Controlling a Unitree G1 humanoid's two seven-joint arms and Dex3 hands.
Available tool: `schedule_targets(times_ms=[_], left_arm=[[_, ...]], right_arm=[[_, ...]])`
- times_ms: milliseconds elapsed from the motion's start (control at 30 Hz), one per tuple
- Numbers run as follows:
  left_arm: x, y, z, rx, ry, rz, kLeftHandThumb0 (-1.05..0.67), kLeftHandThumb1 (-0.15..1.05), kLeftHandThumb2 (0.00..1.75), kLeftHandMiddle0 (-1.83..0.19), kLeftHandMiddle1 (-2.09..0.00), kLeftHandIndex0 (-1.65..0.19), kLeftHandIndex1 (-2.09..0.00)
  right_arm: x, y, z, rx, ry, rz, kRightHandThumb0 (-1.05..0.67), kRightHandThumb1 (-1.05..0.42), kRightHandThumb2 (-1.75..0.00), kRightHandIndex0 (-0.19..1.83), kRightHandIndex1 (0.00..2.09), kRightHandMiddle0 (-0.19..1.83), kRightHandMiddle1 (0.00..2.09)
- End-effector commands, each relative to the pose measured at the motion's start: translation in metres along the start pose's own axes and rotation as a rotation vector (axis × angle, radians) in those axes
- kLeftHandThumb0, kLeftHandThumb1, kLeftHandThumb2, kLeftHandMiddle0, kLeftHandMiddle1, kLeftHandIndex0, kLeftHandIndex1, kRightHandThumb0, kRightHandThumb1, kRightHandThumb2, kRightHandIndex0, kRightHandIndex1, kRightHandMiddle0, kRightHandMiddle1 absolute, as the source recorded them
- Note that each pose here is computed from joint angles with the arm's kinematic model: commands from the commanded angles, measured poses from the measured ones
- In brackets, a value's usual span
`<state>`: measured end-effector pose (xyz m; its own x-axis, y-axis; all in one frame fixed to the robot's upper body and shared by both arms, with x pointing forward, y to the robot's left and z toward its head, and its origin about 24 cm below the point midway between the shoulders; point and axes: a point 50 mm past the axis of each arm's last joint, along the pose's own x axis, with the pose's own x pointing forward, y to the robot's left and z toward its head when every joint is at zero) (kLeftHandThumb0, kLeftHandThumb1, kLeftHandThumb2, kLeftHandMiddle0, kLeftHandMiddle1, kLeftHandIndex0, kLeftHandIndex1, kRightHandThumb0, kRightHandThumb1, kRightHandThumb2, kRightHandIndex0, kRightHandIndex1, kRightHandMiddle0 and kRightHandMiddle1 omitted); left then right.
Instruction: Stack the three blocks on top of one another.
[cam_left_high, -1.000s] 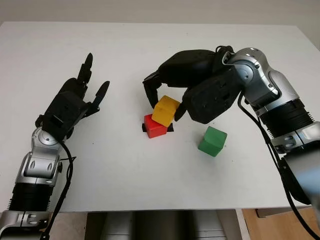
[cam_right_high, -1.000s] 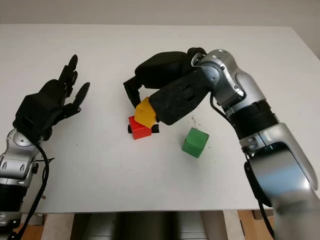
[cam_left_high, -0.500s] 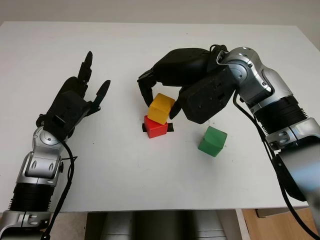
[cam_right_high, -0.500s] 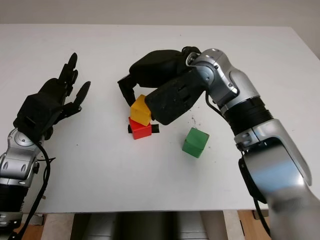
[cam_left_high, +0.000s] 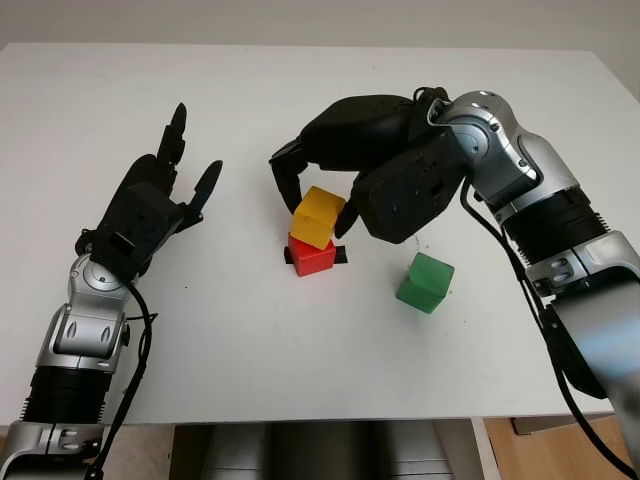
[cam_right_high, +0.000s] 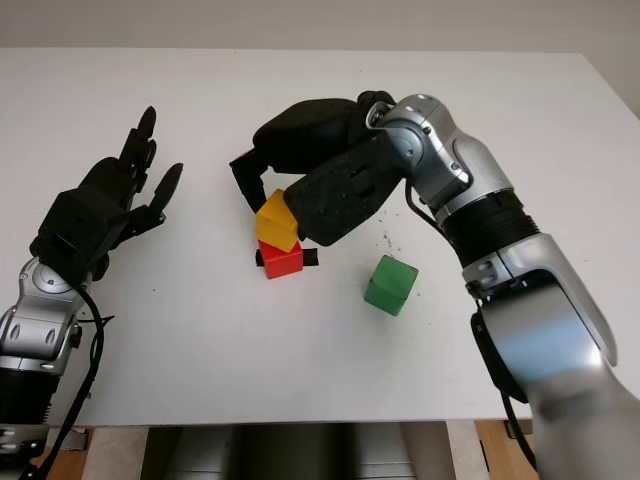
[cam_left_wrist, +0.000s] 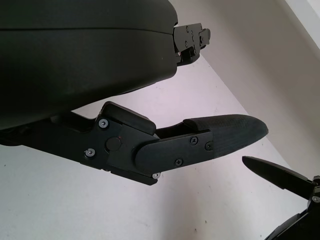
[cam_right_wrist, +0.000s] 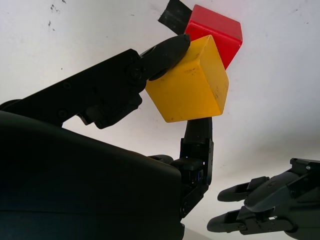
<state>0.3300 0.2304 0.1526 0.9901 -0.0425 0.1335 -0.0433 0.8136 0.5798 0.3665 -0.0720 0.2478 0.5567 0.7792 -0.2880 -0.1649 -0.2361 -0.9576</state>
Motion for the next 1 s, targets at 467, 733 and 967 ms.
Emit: schedule_targets(times_ms=[467, 733, 967], left_arm=[[-0.003, -0.004, -0.002, 0.018, -0.005, -0.007, -0.86, 1.05, 0.69, 0.15, -0.05, 0.17, -0.05], [-0.004, -0.004, -0.002, 0.029, -0.002, -0.004, -0.85, 1.05, 0.69, 0.17, -0.05, 0.17, -0.05], [-0.004, -0.004, -0.002, 0.023, -0.001, -0.004, -0.85, 1.05, 0.69, 0.16, -0.06, 0.17, -0.05]], right_arm=[[0.004, 0.002, 0.003, -0.012, -0.010, 0.021, -0.41, -0.92, -0.05, 0.30, 0.05, 0.43, 1.51], [0.005, 0.006, 0.003, 0.003, -0.019, 0.032, -0.42, -0.92, -0.05, 0.29, 0.05, 0.43, 1.50], [0.006, 0.010, 0.002, 0.054, -0.011, 0.045, -0.48, -0.91, -0.05, 0.24, 0.03, 0.32, 1.48]])
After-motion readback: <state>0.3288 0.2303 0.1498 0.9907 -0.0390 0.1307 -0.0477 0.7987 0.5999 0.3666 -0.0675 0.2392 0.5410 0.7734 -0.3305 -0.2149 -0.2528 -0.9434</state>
